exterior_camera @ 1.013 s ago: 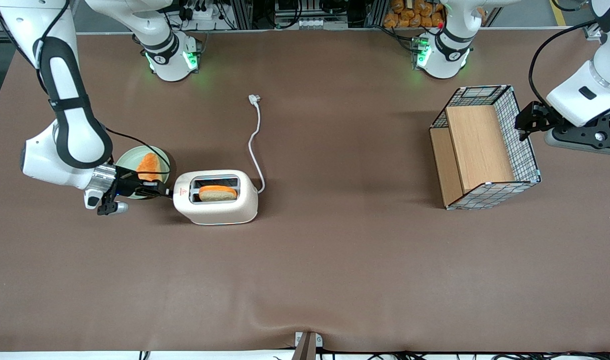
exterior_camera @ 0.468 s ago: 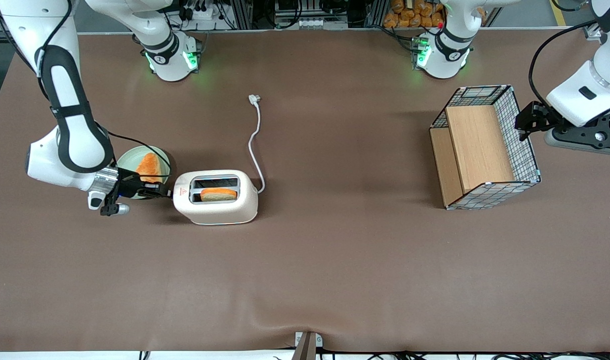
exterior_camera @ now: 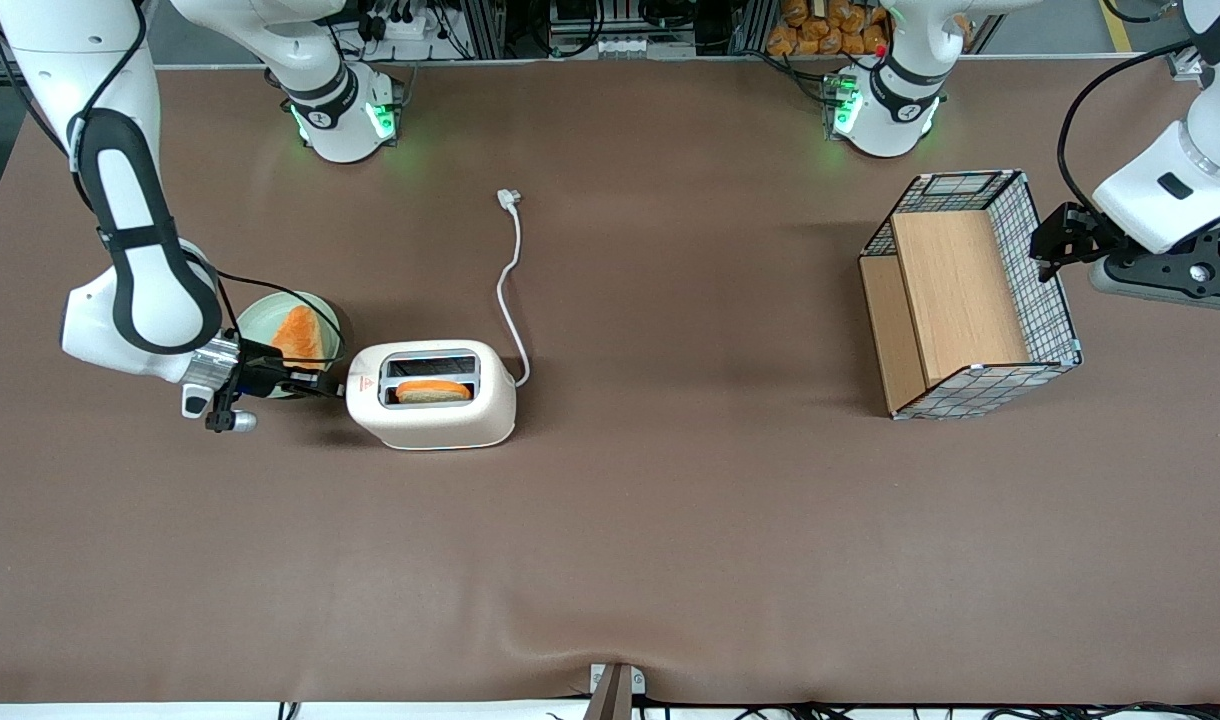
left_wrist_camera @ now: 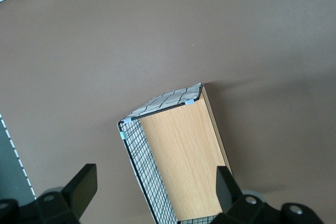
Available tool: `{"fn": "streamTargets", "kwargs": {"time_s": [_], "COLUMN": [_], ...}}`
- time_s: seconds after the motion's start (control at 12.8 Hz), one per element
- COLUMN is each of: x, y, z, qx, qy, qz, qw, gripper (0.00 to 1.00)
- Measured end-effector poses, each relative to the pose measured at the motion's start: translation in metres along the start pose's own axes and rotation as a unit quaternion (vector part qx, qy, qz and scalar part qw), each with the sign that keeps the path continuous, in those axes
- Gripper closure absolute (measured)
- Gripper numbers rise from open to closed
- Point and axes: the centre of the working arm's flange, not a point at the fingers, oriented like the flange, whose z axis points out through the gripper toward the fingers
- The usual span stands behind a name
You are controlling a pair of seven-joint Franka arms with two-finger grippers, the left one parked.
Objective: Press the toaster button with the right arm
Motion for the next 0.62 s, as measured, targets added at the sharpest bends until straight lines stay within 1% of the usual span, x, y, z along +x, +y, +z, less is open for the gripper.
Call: {"fn": "streamTargets", "kwargs": {"time_s": [0.31, 0.62], "x": [-0.0011, -0.0012], "y": [0.0074, 0.0082], "z": [0.0013, 0.0015], "qx": [0.018, 0.020], "qy": [0.004, 0.004], "qz": [-0.003, -0.002], "qw": [0.9998, 0.9998], "gripper": [0.99, 0.99]}}
